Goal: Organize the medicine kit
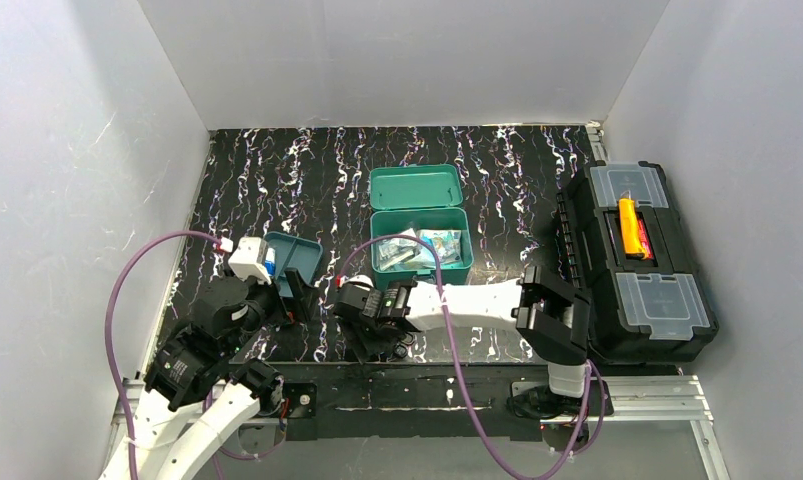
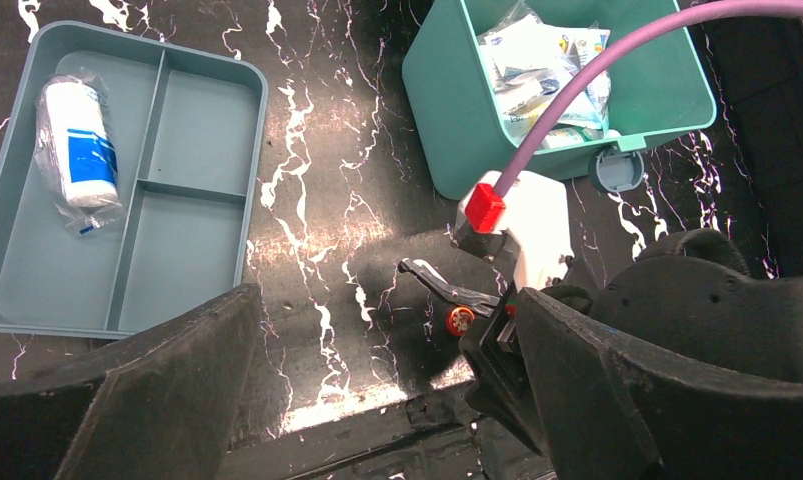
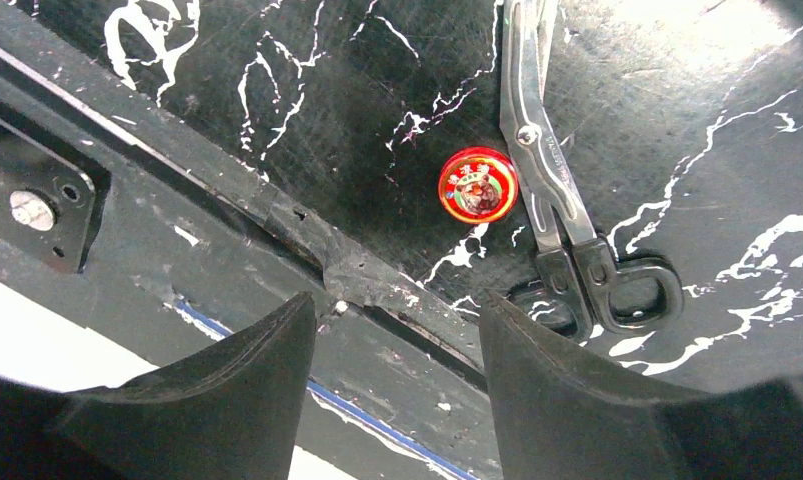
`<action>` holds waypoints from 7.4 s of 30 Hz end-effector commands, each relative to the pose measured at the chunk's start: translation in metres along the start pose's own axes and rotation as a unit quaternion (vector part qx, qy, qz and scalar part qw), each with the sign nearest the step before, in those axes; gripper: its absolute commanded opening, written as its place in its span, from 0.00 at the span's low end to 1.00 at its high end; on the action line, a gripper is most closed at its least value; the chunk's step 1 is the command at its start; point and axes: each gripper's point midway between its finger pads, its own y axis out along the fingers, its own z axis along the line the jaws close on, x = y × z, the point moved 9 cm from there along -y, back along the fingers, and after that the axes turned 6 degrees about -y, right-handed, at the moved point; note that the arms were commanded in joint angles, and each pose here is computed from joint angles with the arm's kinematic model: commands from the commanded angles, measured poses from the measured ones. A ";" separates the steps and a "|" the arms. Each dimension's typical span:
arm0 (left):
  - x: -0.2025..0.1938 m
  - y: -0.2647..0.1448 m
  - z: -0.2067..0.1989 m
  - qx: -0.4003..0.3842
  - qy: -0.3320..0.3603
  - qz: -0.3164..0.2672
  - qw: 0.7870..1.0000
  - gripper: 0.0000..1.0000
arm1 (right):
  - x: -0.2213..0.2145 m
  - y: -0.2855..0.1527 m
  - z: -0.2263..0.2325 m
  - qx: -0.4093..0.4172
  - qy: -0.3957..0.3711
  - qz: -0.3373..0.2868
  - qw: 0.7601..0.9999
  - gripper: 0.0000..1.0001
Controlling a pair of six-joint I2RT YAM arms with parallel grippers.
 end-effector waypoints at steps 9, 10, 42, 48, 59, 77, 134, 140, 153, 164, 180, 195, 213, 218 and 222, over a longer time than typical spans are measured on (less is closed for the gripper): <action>-0.003 0.002 0.002 0.001 0.000 -0.002 1.000 0.98 | 0.013 0.017 0.015 -0.013 0.041 0.014 0.999 0.65; -0.003 0.002 0.002 0.001 0.001 -0.002 1.000 0.98 | 0.013 0.018 0.014 -0.020 0.041 0.017 0.999 0.65; -0.003 0.007 0.000 -0.002 0.007 0.009 1.000 0.98 | 0.025 0.041 -0.014 -0.074 0.076 0.031 0.994 0.63; -0.003 0.007 0.000 -0.002 0.008 0.011 1.000 0.98 | 0.027 0.047 -0.013 -0.073 0.074 0.036 0.994 0.61; -0.003 0.008 0.000 -0.002 0.009 0.014 1.000 0.98 | 0.022 0.053 -0.019 -0.103 0.070 0.041 0.991 0.55; -0.003 0.008 0.000 -0.003 0.008 0.011 1.000 0.98 | 0.022 0.060 -0.022 -0.125 0.068 0.043 0.989 0.35; 0.000 -0.011 0.011 0.018 -0.014 -0.061 0.998 0.98 | 0.247 0.074 -0.014 0.030 -0.019 -0.263 0.964 0.26; 0.000 -0.010 0.010 0.016 -0.014 -0.058 0.998 0.98 | 0.247 0.088 -0.021 0.012 -0.016 -0.263 0.965 0.34; 0.000 -0.009 0.011 0.018 -0.012 -0.056 0.998 0.98 | 0.256 0.061 -0.017 0.023 -0.018 -0.298 0.954 0.60; 0.000 -0.011 0.011 0.019 -0.014 -0.061 0.998 0.98 | 0.248 -0.027 -0.021 0.022 -0.018 -0.358 0.933 0.63; 0.000 -0.012 0.015 0.037 -0.020 -0.066 0.997 1.00 | 0.115 -0.096 -0.038 0.053 -0.039 -0.285 0.956 0.69; -0.001 -0.001 0.011 0.047 -0.011 -0.029 0.998 1.00 | -0.028 -0.103 -0.057 0.062 -0.007 -0.178 0.982 0.70; -0.002 0.005 0.009 0.045 -0.007 -0.010 0.999 1.00 | -0.027 -0.033 -0.071 -0.088 0.095 -0.130 0.983 0.63; -0.002 0.005 0.009 0.043 -0.006 -0.008 0.999 1.00 | -0.015 -0.025 -0.067 -0.102 0.114 -0.146 0.977 0.55; -0.002 0.005 0.008 0.040 -0.006 -0.009 0.999 1.00 | -0.008 -0.022 -0.070 -0.110 0.128 -0.158 0.973 0.47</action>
